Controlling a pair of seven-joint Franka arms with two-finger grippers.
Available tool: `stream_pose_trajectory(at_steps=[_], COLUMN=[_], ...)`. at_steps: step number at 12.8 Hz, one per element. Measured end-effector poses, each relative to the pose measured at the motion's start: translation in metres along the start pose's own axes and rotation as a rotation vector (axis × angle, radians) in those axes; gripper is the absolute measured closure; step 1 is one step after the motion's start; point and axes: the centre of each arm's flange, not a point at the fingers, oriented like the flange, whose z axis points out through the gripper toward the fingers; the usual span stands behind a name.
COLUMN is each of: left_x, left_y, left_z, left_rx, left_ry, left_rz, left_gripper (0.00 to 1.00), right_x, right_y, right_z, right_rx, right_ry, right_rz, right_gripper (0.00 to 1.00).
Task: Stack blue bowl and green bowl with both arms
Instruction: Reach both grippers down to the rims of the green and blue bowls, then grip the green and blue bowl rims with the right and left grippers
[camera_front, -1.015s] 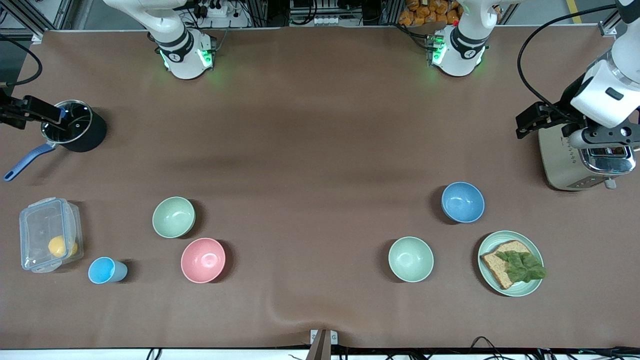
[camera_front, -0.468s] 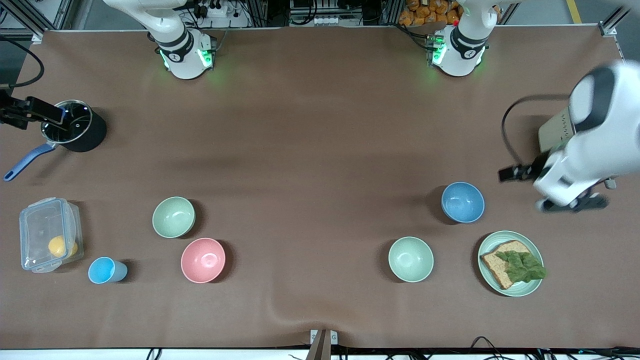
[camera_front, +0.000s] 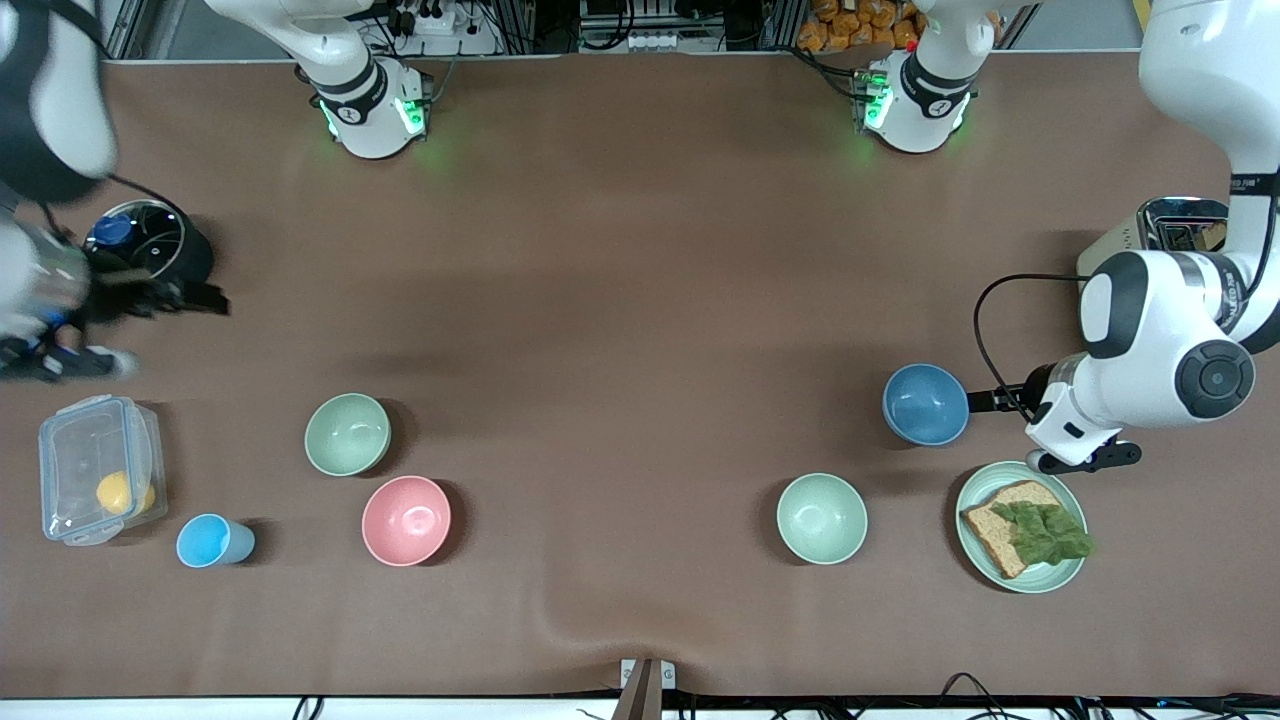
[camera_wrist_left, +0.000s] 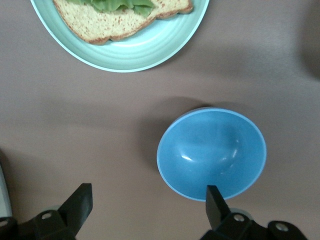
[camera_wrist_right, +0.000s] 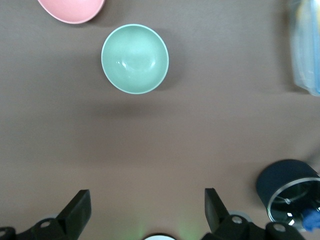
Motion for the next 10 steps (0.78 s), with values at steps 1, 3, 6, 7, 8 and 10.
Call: stream_pose_trajectory(at_steps=[1, 3, 6, 7, 8, 10], left_x=[0.001, 0.004, 0.010, 0.011, 0.012, 0.013], left_y=[-0.001, -0.004, -0.005, -0.005, -0.004, -0.004], left_z=[0.008, 0.028, 0.055, 0.063, 0.070, 0.080], left_rx=[-0.002, -0.007, -0.015, -0.017, -0.017, -0.019], left_ry=[-0.004, -0.016, -0.032, -0.039, -0.048, -0.061], left_rz=[-0.001, -0.005, -0.009, -0.008, -0.008, -0.007], left_gripper=[0.00, 0.00, 0.04, 0.10, 0.10, 0.17], right_x=[0.015, 0.042, 0.084, 0.098, 0.111, 0.128], right_y=[0.000, 0.000, 0.001, 0.002, 0.004, 0.007], right_z=[0.022, 0.063, 0.125, 0.147, 0.170, 0.205], right_rx=[-0.002, 0.010, 0.036, 0.031, 0.026, 0.018], right_ry=[-0.022, -0.053, -0.040, -0.024, -0.007, 0.006], right_rz=[0.000, 0.004, -0.023, -0.041, -0.065, -0.109], right_gripper=[0.00, 0.00, 0.00, 0.00, 0.00, 0.00])
